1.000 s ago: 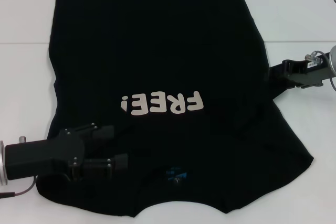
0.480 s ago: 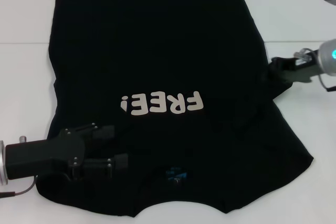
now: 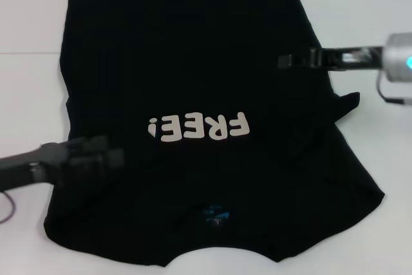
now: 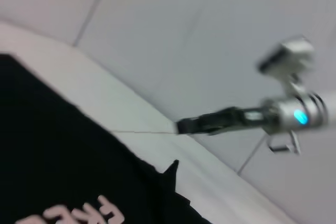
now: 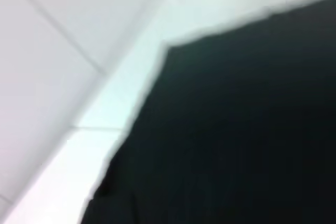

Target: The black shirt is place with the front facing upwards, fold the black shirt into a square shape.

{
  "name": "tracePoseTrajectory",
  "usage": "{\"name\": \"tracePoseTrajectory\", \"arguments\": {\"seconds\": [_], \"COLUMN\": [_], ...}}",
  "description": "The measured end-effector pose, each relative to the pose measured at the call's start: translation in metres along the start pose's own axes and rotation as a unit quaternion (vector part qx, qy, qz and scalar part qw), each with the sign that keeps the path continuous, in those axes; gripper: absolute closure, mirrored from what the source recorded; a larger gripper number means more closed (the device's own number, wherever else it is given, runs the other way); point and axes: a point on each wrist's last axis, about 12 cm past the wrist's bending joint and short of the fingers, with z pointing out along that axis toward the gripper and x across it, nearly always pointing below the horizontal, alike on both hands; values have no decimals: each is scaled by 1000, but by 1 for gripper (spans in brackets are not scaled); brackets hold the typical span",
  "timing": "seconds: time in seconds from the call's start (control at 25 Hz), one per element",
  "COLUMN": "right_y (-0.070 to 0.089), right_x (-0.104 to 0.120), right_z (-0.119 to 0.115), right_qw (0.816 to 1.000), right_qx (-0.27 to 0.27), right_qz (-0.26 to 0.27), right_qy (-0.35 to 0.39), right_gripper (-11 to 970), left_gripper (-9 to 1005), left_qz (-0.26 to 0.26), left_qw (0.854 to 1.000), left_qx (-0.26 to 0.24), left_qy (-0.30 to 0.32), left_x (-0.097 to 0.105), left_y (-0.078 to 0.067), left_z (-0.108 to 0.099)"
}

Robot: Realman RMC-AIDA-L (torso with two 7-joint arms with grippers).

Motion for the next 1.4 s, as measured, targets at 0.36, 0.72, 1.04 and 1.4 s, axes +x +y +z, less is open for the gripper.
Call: {"name": "tracePoseTrajectory", "arguments": {"seconds": [0.36,0.72,1.04,1.4], "right_y": [-11,-8,-6,-6], "right_x": [71,116,122,124], "right_z": [-52,-47,-47,-51], "right_qw": [971,955,955,955], "right_qx": [-85,-94,-103,-110], "right_qz": [-207,-277,-273,-271], "right_qy": [-91,-53,-45,-47], "right_gripper": [597,153,43,44], "left_gripper": [52,67,73,79], "left_qz": [-221,-357,-394,-398], "left_qw": [971,899,877,875], "left_qx": [-67,-208,-226,-219], "left_qy": [63,145,154,166], "left_x": [-11,-17,-8,3], "left_y": [10,21,30,33], "left_z": [-39,-55,-48,-33]}}
